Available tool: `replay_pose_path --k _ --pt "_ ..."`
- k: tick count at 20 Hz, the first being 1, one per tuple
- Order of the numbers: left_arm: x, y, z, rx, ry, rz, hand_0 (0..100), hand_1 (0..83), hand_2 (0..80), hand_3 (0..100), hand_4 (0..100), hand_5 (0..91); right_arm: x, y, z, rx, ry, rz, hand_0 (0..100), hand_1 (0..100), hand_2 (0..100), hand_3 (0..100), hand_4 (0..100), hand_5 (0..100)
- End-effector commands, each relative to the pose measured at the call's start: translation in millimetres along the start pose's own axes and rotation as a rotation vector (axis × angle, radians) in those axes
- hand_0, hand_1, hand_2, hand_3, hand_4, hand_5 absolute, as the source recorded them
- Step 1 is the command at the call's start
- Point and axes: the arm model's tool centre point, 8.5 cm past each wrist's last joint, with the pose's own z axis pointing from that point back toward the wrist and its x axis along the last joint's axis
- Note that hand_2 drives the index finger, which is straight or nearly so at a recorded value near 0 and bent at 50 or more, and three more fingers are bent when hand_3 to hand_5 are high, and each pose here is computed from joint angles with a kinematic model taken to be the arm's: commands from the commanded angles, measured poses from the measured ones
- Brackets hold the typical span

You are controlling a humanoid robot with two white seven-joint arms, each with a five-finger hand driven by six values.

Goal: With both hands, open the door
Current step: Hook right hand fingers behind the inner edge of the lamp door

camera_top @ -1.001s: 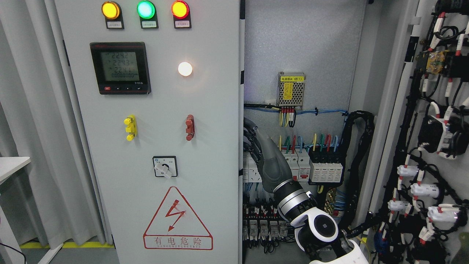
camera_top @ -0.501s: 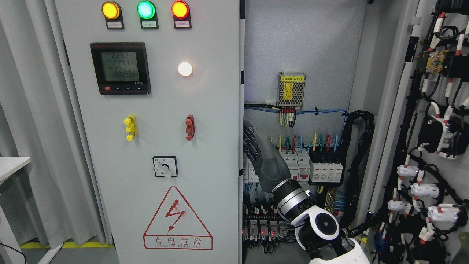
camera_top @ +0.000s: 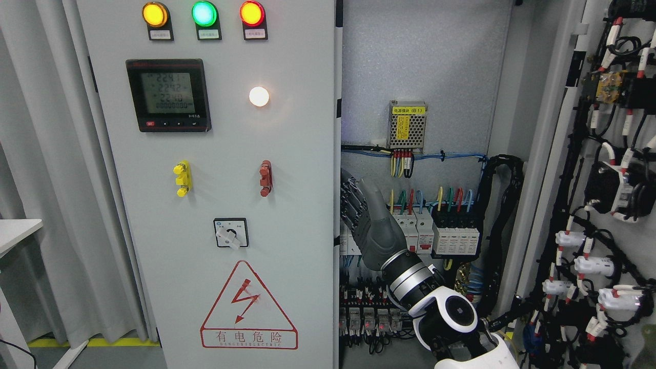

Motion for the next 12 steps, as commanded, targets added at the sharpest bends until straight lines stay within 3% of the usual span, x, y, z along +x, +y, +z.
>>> replay_pose_path --k 1,12 --pt "0.6 -1.0 -0.1 -0.001 -0.001 -0.004 30 0.0 2.7 3 4 0.0 0.4 -2.6 0.3 0.004 -0.005 -0.051 22 0 0 0 0 0" --pt "0.6 -1.1 -0.1 -0.001 -0.001 -0.001 30 0.0 2.7 3 4 0.0 5.4 -7.6 1.8 0.018 -0.015 -0.086 22 0 0 0 0 0"
